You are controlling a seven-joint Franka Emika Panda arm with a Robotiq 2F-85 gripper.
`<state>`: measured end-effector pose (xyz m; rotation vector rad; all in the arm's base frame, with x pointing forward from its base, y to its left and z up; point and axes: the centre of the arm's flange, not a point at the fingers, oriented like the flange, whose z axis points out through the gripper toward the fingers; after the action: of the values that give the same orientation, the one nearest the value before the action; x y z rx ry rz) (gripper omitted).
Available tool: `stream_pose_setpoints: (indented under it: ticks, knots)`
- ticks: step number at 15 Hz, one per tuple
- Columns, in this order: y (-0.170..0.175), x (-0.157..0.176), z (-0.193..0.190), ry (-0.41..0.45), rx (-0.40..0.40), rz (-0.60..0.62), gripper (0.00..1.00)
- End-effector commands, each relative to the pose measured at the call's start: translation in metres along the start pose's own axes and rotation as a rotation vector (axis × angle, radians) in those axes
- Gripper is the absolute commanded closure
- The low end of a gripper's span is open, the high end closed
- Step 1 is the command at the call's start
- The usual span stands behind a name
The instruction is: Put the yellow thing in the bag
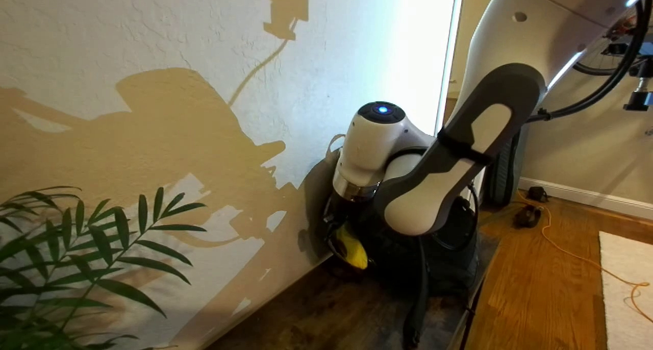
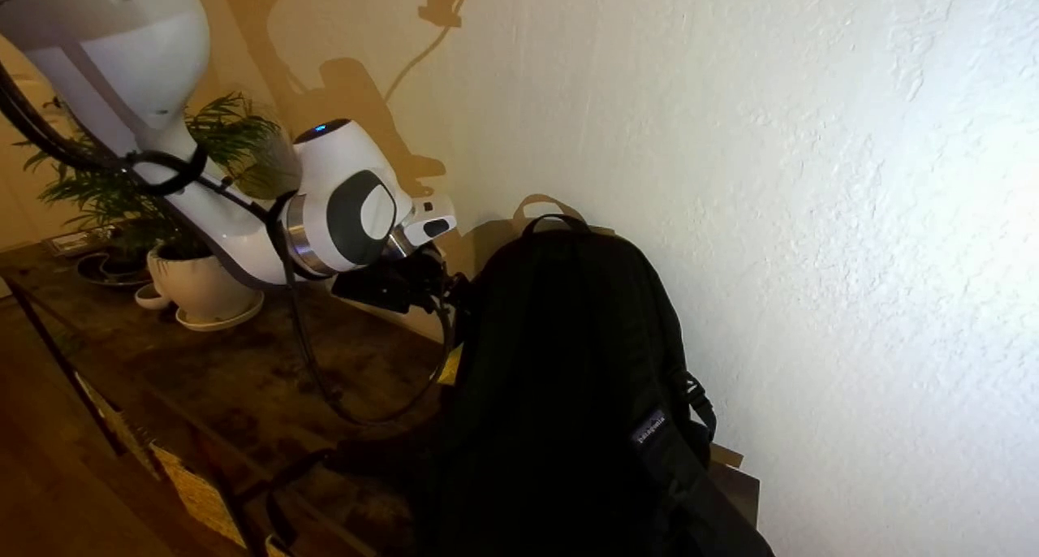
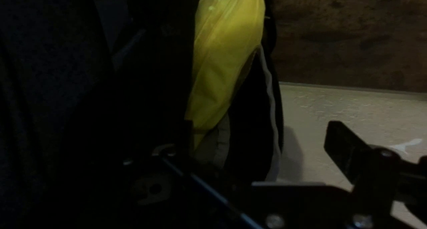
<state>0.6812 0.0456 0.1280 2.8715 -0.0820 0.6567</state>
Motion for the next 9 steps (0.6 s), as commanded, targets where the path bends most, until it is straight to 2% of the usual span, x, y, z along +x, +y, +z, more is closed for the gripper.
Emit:
stream_pose_setpoints:
  ticks: [1, 9]
  knots:
    - [-0.007, 0.007, 0.002, 0.045, 0.029, 0.028, 0.00]
    - [-0.018, 0.013, 0.024, 0.032, 0.045, 0.010, 0.00]
